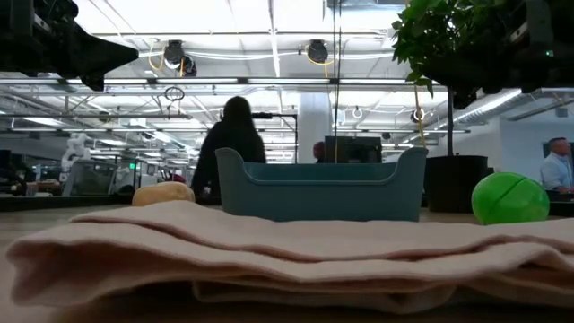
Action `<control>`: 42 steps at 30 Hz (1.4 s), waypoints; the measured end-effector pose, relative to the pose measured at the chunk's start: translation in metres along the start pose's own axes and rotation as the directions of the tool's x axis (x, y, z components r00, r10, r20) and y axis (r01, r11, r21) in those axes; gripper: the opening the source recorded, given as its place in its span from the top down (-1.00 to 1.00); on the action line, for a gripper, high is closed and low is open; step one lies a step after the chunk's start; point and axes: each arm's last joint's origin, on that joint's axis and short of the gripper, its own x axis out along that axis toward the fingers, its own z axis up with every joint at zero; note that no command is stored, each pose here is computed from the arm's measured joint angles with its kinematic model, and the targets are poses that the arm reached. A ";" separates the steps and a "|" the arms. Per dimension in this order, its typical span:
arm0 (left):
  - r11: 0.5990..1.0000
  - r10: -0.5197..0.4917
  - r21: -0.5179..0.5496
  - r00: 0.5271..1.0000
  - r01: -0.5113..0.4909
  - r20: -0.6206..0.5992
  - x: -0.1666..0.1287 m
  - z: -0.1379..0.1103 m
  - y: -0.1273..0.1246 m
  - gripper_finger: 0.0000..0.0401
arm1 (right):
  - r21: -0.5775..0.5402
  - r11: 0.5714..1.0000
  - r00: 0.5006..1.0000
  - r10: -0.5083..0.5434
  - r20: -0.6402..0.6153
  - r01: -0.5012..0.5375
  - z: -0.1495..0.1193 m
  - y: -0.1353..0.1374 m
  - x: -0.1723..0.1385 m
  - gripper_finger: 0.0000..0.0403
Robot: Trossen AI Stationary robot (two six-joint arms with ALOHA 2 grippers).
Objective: Pick and placing Produce into tupperware
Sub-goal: Put the green melon into the dark blue bin
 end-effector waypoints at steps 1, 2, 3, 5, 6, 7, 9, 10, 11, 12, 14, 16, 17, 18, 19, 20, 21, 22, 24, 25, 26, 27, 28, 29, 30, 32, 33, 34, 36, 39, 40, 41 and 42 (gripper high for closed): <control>1.000 0.000 0.000 1.000 0.000 0.000 0.000 0.000 0.000 0.95 | -0.014 1.000 1.000 0.002 0.007 -0.002 0.000 0.000 0.002 0.81; 1.000 0.000 0.000 1.000 0.000 0.000 0.000 0.000 0.000 0.95 | -0.027 1.000 1.000 0.007 0.017 -0.006 0.000 0.001 0.004 0.82; 1.000 0.000 0.000 1.000 0.000 0.000 0.000 0.000 0.000 0.95 | -0.044 0.999 1.000 0.015 0.026 -0.014 0.001 0.002 0.006 0.83; 1.000 0.000 0.000 1.000 0.000 0.000 0.000 0.000 0.000 0.95 | -0.080 0.996 0.998 0.047 0.035 -0.044 0.000 0.006 0.010 0.86; 1.000 0.000 0.000 1.000 0.000 0.000 0.000 0.000 0.000 0.95 | -0.098 0.994 0.997 0.060 0.038 -0.056 -0.001 0.008 0.012 0.88; 1.000 0.000 0.000 1.000 0.000 0.000 0.000 0.000 0.000 0.95 | -0.118 0.991 0.997 0.069 0.041 -0.063 -0.001 0.010 0.013 0.91; 1.000 0.000 -0.001 1.000 0.000 0.000 0.000 0.000 0.000 0.95 | -0.158 0.986 0.997 0.061 0.054 -0.052 -0.001 0.014 0.016 0.97; 1.000 0.000 -0.001 1.000 0.000 0.000 0.000 0.000 0.000 0.95 | -0.187 0.981 0.997 0.055 0.050 -0.044 -0.001 0.017 0.018 0.98; 1.000 0.000 -0.001 1.000 0.000 0.000 0.000 0.000 0.000 0.95 | -0.219 0.975 0.998 0.048 0.038 -0.039 -0.001 0.020 0.020 0.99; 1.000 0.000 -0.003 1.000 0.000 0.000 0.000 0.000 0.000 0.95 | -0.251 0.967 0.999 0.043 0.026 -0.035 0.000 0.023 0.023 0.98; 1.000 0.000 -0.003 1.000 0.000 0.000 0.000 0.000 0.000 0.95 | -0.321 0.947 0.999 0.038 0.001 -0.036 0.003 0.031 0.031 0.99; 1.000 0.000 -0.009 1.000 0.000 0.000 0.000 0.000 0.000 0.95 | -0.372 0.927 0.999 0.023 -0.044 -0.038 0.008 0.039 0.041 1.00; 1.000 0.000 -0.017 1.000 0.000 -0.001 0.000 0.000 0.000 0.95 | -0.392 0.919 0.997 0.012 -0.074 -0.040 0.010 0.042 0.046 1.00; 1.000 0.000 -0.024 1.000 0.000 -0.004 0.000 0.000 0.000 0.95 | -0.404 0.914 0.994 0.005 -0.105 -0.047 0.013 0.045 0.052 1.00; 1.000 0.000 -0.029 1.000 0.000 -0.006 0.000 -0.001 0.000 0.95 | -0.412 0.909 0.991 0.001 -0.133 -0.056 0.017 0.048 0.058 1.00; 1.000 -0.001 -0.031 1.000 0.000 -0.007 0.000 -0.001 0.000 0.95 | -0.420 0.905 0.987 -0.003 -0.160 -0.065 0.022 0.051 0.064 1.00; 0.999 -0.001 -0.032 1.000 0.000 -0.008 0.000 -0.001 0.000 0.95 | -0.427 0.901 0.983 -0.007 -0.184 -0.073 0.026 0.053 0.070 1.00; 0.999 -0.001 -0.032 1.000 0.000 -0.010 0.000 -0.001 0.000 0.95 | -0.433 0.898 0.979 -0.011 -0.205 -0.081 0.032 0.056 0.076 1.00; 1.000 -0.001 -0.030 1.000 0.001 -0.021 0.000 -0.002 0.000 0.95 | -0.441 0.893 0.970 -0.017 -0.244 -0.095 0.042 0.061 0.085 1.00; 1.000 -0.002 -0.030 1.000 0.001 -0.027 0.000 -0.003 0.000 0.95 | -0.445 0.890 0.964 -0.021 -0.264 -0.102 0.046 0.062 0.088 1.00; 1.000 -0.002 -0.029 1.000 0.001 -0.030 0.000 -0.003 0.000 0.95 | -0.449 0.887 0.959 -0.024 -0.282 -0.109 0.050 0.064 0.091 1.00; 1.000 -0.002 -0.029 1.000 0.001 -0.030 0.000 -0.003 0.000 0.95 | -0.453 0.884 0.954 -0.028 -0.298 -0.116 0.052 0.065 0.094 1.00; 1.000 -0.002 -0.030 1.000 0.001 -0.030 0.000 -0.003 0.000 0.95 | -0.457 0.881 0.951 -0.030 -0.309 -0.121 0.055 0.066 0.096 1.00; 1.000 -0.002 -0.029 1.000 0.001 -0.030 0.000 -0.003 0.000 0.95 | -0.463 0.878 0.948 -0.032 -0.318 -0.126 0.057 0.067 0.098 1.00; 1.000 -0.002 -0.029 1.000 0.001 -0.030 0.000 -0.003 0.000 0.95 | -0.464 0.876 0.944 -0.032 -0.327 -0.131 0.060 0.067 0.100 1.00; 1.000 -0.002 -0.029 1.000 0.002 -0.030 0.000 -0.003 0.000 0.95 | -0.462 0.877 0.937 -0.044 -0.347 -0.130 0.066 0.066 0.103 1.00; 1.000 -0.003 -0.029 1.000 0.002 -0.030 0.000 -0.003 0.000 0.95 | -0.451 0.883 0.931 -0.049 -0.362 -0.129 0.070 0.064 0.105 1.00; 1.000 -0.002 -0.029 1.000 0.002 -0.030 0.000 -0.003 0.000 0.95 | -0.436 0.890 0.925 -0.047 -0.377 -0.133 0.073 0.063 0.106 1.00; 0.999 -0.003 -0.032 1.000 0.002 -0.031 0.000 -0.003 0.000 0.95 | -0.405 0.904 0.922 -0.034 -0.387 -0.136 0.078 0.059 0.109 1.00; 0.999 -0.003 -0.041 1.000 0.002 -0.031 0.000 -0.003 0.000 0.95 | -0.369 0.923 0.922 -0.044 -0.384 -0.109 0.083 0.053 0.111 1.00; 0.999 -0.003 -0.041 1.000 0.002 -0.031 0.000 -0.003 0.000 0.95 | -0.364 0.926 0.921 -0.053 -0.386 -0.099 0.085 0.051 0.112 1.00; 0.999 -0.003 -0.041 0.999 0.002 -0.032 0.000 -0.003 0.000 0.95 | -0.355 0.929 0.920 -0.048 -0.390 -0.102 0.088 0.049 0.113 1.00; 0.999 -0.003 -0.041 0.999 0.002 -0.032 0.000 -0.003 0.000 0.95 | -0.346 0.932 0.918 -0.042 -0.394 -0.106 0.091 0.046 0.115 1.00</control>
